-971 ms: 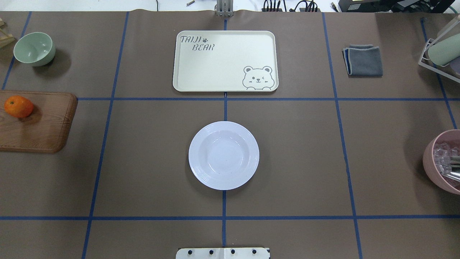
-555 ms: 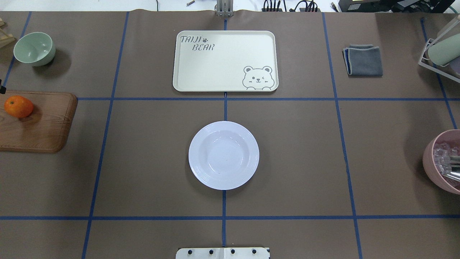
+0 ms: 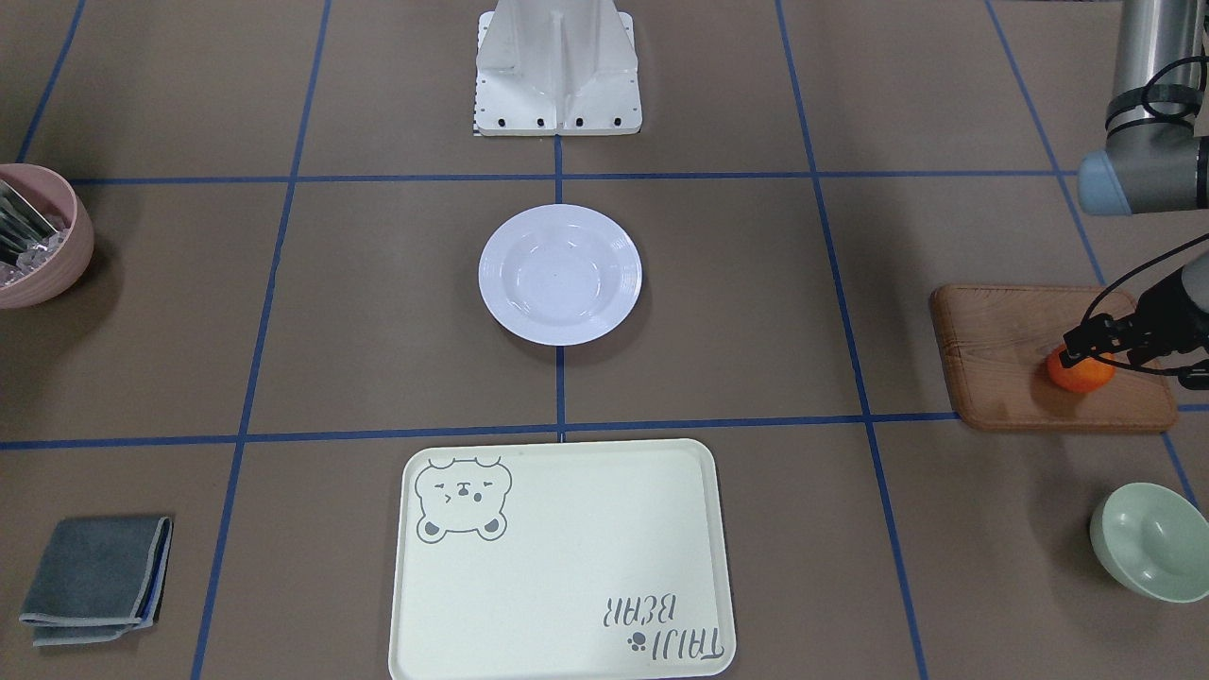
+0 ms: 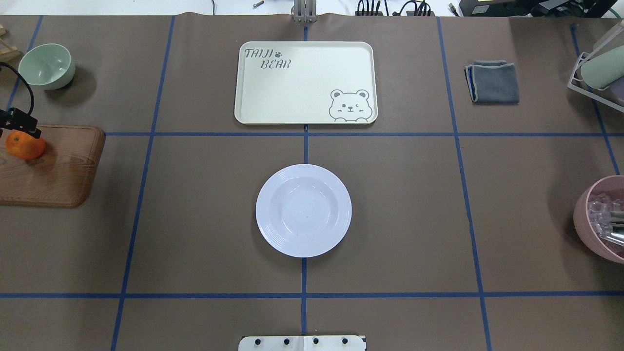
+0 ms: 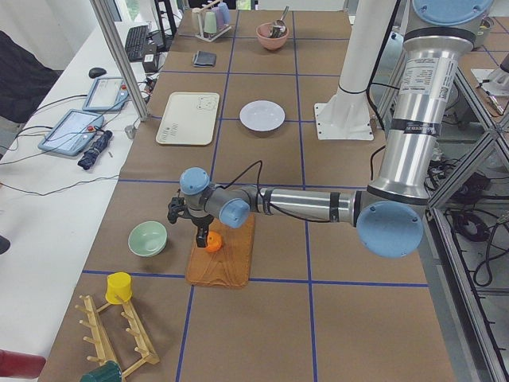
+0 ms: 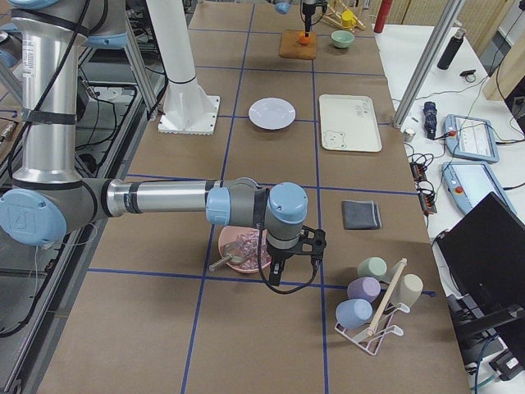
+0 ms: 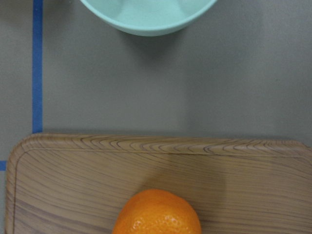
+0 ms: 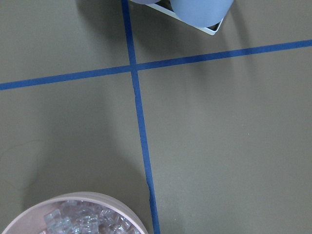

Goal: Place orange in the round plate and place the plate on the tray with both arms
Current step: 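Lower the left gripper onto the orange on the wooden board and grasp it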

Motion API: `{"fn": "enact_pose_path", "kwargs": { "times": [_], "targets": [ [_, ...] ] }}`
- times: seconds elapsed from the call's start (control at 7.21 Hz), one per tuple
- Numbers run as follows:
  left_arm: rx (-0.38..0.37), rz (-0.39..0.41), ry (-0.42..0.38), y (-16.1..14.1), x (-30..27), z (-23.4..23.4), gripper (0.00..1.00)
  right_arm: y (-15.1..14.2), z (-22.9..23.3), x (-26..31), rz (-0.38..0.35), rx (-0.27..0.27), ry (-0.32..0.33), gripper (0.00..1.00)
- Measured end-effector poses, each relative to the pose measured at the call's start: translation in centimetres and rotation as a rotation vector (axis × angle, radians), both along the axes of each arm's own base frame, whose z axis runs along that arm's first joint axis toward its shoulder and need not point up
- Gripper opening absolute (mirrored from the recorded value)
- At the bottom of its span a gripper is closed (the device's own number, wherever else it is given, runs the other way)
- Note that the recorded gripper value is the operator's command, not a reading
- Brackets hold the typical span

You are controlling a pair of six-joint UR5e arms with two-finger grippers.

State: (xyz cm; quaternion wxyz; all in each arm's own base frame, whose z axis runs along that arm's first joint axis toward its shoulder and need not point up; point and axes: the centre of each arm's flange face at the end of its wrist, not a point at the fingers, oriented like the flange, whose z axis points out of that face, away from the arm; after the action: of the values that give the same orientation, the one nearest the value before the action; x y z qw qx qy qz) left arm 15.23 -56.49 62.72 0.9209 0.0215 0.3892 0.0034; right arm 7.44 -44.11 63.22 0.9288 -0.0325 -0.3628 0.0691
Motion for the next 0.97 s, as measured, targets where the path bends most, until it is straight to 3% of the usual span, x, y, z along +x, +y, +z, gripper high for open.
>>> {"fn": "enact_pose_path", "kwargs": {
  "times": [0.55,0.69,0.83,0.97],
  "targets": [
    [0.005,0.011,0.0,-0.3,0.8,2.3,0.98,-0.1,0.0,0.0,-0.002,0.002,0.002,1.0],
    [0.004,0.018,-0.001,-0.6,1.3,2.3,0.91,-0.1,-0.1,0.0,-0.002,0.003,0.002,1.0],
    [0.003,0.025,-0.001,-0.6,1.8,2.3,0.63,-0.1,-0.1,0.0,-0.002,0.003,0.002,1.0],
    [0.003,0.029,0.0,-0.6,2.0,2.2,0.46,-0.1,0.0,0.0,-0.002,0.002,0.002,1.0]
  ]
}}
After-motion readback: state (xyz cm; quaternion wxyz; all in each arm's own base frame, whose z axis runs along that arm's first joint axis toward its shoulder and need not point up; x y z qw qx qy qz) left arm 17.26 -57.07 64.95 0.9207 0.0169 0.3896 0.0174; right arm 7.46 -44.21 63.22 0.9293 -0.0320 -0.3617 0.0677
